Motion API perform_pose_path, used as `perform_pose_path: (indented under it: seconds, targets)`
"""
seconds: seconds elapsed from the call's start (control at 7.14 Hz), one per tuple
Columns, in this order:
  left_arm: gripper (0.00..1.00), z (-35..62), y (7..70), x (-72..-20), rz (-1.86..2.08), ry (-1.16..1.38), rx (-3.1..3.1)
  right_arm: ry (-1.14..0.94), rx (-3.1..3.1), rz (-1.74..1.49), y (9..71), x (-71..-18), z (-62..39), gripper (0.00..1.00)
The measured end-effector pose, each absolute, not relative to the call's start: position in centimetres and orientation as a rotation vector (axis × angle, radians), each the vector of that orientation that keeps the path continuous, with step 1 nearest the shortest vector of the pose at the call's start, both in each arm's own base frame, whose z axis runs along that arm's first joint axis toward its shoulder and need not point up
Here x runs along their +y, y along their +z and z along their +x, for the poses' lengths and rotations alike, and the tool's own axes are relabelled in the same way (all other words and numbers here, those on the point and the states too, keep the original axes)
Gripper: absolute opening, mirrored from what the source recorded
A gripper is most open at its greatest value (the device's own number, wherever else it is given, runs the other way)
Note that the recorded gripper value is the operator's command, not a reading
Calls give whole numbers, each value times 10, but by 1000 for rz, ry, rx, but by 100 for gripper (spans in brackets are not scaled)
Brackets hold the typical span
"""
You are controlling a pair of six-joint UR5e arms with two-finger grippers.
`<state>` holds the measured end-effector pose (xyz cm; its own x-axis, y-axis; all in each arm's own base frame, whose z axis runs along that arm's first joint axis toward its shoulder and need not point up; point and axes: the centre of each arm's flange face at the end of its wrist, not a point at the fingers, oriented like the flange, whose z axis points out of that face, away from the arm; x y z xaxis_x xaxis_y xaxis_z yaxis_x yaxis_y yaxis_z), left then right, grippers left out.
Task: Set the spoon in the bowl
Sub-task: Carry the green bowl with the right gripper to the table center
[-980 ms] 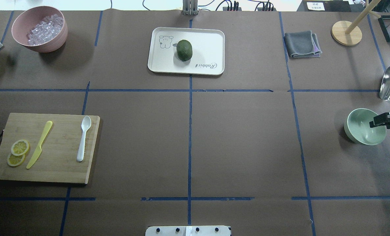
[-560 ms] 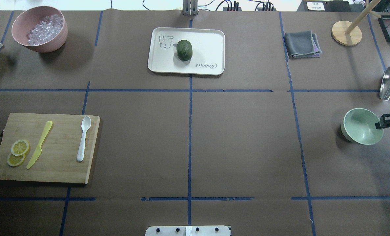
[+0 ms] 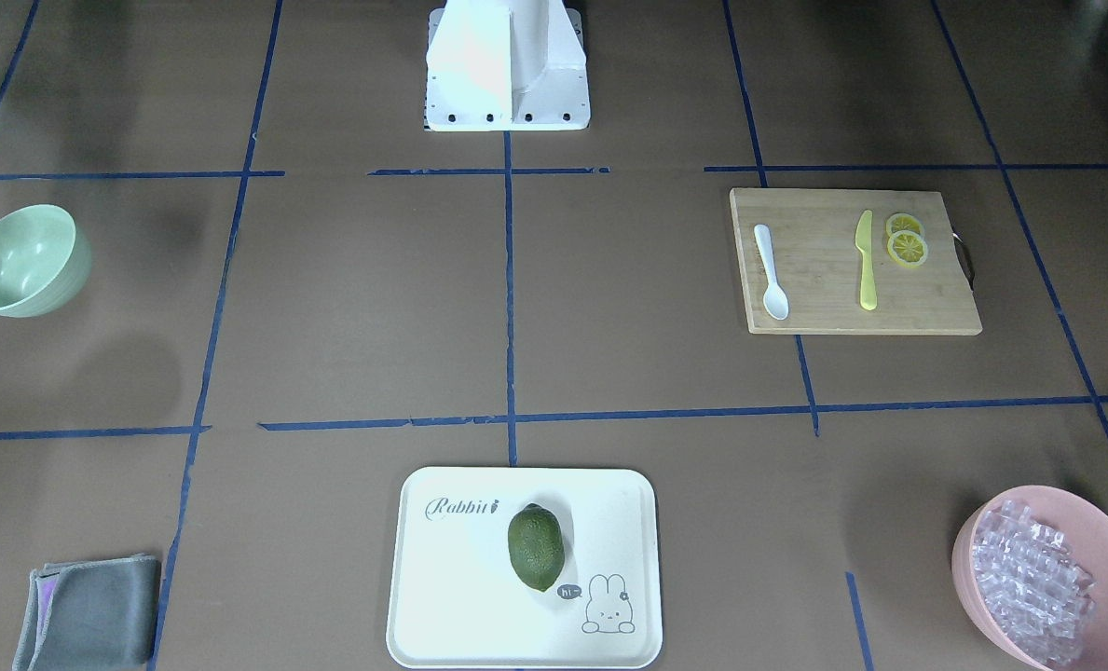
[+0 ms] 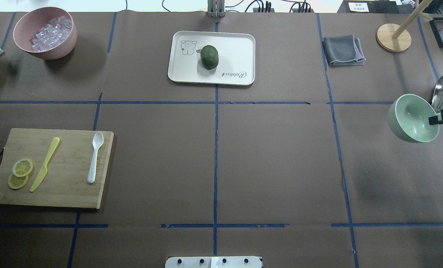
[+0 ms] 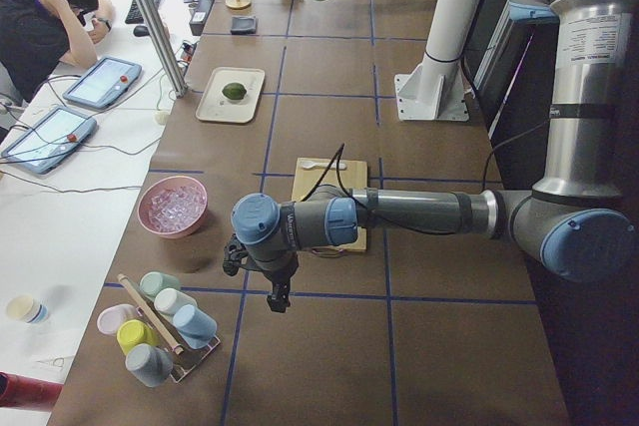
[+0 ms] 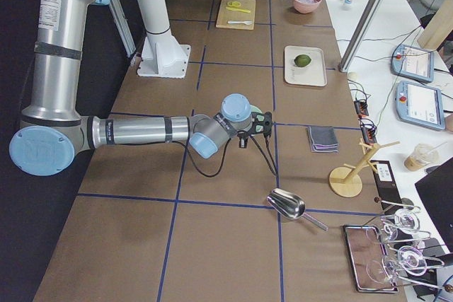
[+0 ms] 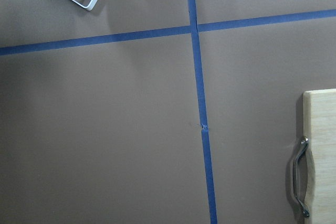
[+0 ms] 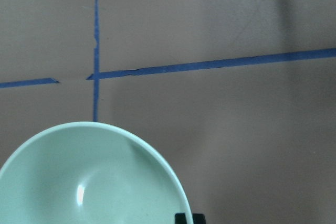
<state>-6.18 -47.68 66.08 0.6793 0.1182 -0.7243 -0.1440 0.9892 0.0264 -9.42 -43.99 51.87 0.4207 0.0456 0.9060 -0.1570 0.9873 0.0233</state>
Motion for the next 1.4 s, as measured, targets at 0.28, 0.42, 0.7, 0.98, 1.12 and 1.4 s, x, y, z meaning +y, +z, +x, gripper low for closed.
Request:
perform_pose_path:
  seconds: [0.28, 0.42, 0.7, 0.98, 1.12, 1.4]
  targets:
    - [100, -62, 661, -477, -33, 147, 811, 163, -1168, 47, 427, -456, -150, 0]
    - [100, -62, 661, -477, -34, 147, 811, 170, -1139, 43, 380, -458, -189, 0]
    - [100, -62, 662, -476, -37, 145, 811, 186, -1065, 35, 287, -442, -297, 1]
    - [100, -62, 663, -475, -38, 145, 811, 222, -1028, 77, 236, -401, -419, 1]
    - [100, -62, 663, -475, -38, 145, 811, 236, -1016, 86, 222, -388, -466, 1]
    - [100, -62, 663, -475, -37, 146, 811, 250, -984, 102, 213, -380, -524, 2]
